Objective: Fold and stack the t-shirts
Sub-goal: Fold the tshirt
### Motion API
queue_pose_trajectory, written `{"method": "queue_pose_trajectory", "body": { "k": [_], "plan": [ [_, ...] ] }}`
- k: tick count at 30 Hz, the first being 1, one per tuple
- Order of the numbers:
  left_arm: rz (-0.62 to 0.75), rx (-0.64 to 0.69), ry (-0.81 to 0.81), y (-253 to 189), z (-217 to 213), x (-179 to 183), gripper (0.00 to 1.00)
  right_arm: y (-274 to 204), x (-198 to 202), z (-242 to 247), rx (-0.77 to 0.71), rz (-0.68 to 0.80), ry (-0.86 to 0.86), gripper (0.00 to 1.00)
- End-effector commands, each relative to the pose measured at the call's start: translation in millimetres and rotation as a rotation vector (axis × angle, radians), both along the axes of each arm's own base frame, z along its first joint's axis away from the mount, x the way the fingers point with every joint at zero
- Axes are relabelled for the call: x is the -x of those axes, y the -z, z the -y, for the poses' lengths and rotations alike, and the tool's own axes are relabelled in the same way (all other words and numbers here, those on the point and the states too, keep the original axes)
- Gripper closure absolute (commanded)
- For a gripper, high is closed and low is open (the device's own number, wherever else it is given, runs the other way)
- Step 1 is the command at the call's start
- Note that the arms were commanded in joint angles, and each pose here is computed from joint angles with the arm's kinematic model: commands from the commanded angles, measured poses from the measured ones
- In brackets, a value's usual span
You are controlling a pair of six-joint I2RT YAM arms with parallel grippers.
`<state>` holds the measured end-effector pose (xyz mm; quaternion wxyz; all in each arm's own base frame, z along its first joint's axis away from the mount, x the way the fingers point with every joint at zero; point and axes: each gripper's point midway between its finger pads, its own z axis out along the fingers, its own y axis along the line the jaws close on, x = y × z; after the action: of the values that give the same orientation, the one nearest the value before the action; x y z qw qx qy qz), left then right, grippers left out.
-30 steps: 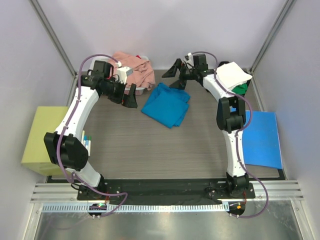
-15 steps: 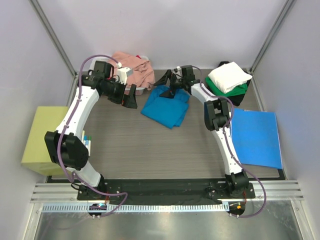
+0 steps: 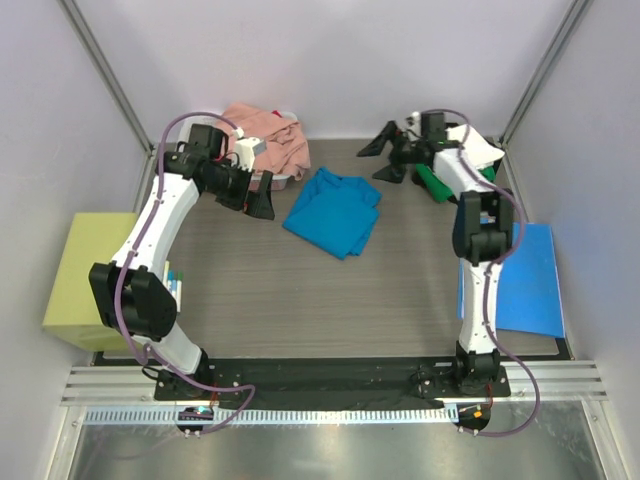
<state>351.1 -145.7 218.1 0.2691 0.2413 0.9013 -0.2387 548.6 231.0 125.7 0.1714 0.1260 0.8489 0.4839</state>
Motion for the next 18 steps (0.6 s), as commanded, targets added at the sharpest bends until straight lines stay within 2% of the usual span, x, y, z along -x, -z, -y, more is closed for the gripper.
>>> {"method": "queue_pose_trajectory", "body": {
  "k": [1,11,18],
  "plan": [
    [0.039,0.026,0.019,-12,1,6,0.00,-5,5,86,0.153,0.039,0.152,0.00],
    [0.049,0.025,0.025,-18,1,6,0.00,66,66,84,0.201,-0.124,0.119,0.00],
    [0.045,0.039,0.025,-21,4,2,0.00,95,87,66,0.222,-0.175,0.056,0.00]
  ]
}}
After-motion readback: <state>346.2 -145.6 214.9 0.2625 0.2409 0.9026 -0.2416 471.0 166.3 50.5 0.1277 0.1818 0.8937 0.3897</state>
